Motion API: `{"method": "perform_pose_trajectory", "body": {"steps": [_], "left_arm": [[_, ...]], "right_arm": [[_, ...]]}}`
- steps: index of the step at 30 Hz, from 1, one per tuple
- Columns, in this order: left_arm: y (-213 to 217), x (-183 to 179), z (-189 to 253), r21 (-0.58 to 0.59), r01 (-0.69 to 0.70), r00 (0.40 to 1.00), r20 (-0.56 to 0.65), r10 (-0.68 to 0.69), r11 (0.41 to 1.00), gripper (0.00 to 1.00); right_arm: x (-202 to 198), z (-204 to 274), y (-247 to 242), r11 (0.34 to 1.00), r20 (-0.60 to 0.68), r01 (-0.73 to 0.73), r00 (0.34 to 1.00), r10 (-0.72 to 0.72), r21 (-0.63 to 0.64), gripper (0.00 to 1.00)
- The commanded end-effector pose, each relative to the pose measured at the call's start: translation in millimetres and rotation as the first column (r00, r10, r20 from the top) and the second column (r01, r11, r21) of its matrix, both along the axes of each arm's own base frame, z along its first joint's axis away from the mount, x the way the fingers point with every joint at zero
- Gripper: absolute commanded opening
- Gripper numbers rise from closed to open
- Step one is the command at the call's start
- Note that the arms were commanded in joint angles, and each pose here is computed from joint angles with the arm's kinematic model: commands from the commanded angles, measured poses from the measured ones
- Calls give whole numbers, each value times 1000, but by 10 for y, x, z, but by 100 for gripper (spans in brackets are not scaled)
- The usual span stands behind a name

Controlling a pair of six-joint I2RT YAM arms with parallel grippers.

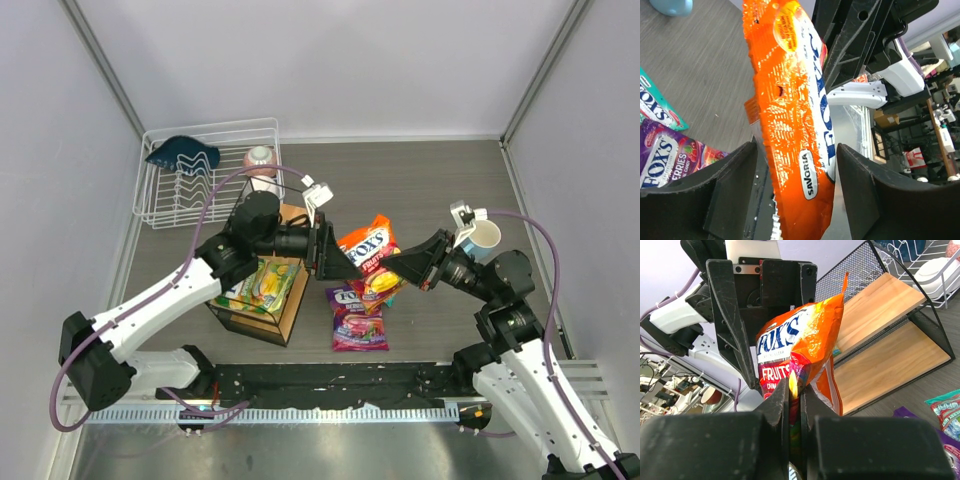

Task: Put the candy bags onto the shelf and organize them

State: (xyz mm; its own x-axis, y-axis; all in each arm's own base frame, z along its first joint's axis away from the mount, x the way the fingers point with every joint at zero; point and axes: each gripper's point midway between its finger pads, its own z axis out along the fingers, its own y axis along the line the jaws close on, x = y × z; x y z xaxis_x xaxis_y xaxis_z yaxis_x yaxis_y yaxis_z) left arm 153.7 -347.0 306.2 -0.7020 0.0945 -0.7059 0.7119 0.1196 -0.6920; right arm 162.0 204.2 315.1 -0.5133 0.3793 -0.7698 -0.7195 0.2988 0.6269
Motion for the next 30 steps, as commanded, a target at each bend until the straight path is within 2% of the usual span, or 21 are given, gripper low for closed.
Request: {"method": "perform_pose_trajectory", "body": {"steps": [1, 2, 5, 6, 8, 9, 11, 12, 14, 15, 18, 21, 24, 30], "left_arm": [[-32, -37, 272, -59, 23, 998, 60, -20, 998, 63], [-36, -39, 267, -58, 25, 998, 59, -21, 998, 55], [-38, -38, 249, -55, 24, 998, 55, -21, 998, 40], [-47, -31, 284, -70, 25, 998, 67, -20, 997, 31], [-47, -29, 294, -74, 23, 998, 68, -18, 997, 19], [-48, -29, 310, -81, 23, 997, 72, -17, 996, 15], [-49, -26, 310, -85, 19, 998, 69, -13, 996, 7], [-46, -20, 341, -94, 14, 997, 77, -7, 995, 6], [-37, -13, 356, -100, 6, 997, 81, 2, 995, 4], [-40, 3, 380, -107, -5, 996, 88, 15, 994, 3], [1, 44, 463, -132, -47, 992, 108, 61, 990, 1], [50, 113, 646, -211, -111, 984, 112, 137, 971, 0], [96, 132, 814, -302, -150, 978, 92, 186, 941, 0], [156, 163, 983, -405, -196, 969, 59, 239, 893, 0]], "right_arm": [[1, 288, -9, 998, 95, 6, 995, -11, 58, 1], [2, 283, -6, 998, 94, 4, 996, -9, 60, 1], [-8, 292, -6, 998, 99, 0, 995, -6, 68, 1], [-9, 283, -8, 998, 98, 1, 995, -8, 68, 1], [-14, 278, -13, 998, 96, 4, 995, -11, 69, 1], [-12, 267, -16, 998, 93, 7, 996, -14, 68, 2], [-25, 267, -26, 998, 99, 12, 995, -18, 65, 14], [11, 233, -42, 998, 82, 36, 996, -40, 56, 30], [10, 232, -87, 997, 107, 70, 991, -74, 37, 49], [22, 177, -105, 996, 83, 88, 992, -90, 22, 65], [67, 110, -218, 984, 82, 180, 980, -180, 12, 82], [91, 84, -300, 969, 75, 240, 967, -244, 58, 91], [76, 92, -275, 965, 48, 214, 974, -223, 155, 95], [108, 108, -250, 947, 12, 186, 980, -196, 262, 97]]}}
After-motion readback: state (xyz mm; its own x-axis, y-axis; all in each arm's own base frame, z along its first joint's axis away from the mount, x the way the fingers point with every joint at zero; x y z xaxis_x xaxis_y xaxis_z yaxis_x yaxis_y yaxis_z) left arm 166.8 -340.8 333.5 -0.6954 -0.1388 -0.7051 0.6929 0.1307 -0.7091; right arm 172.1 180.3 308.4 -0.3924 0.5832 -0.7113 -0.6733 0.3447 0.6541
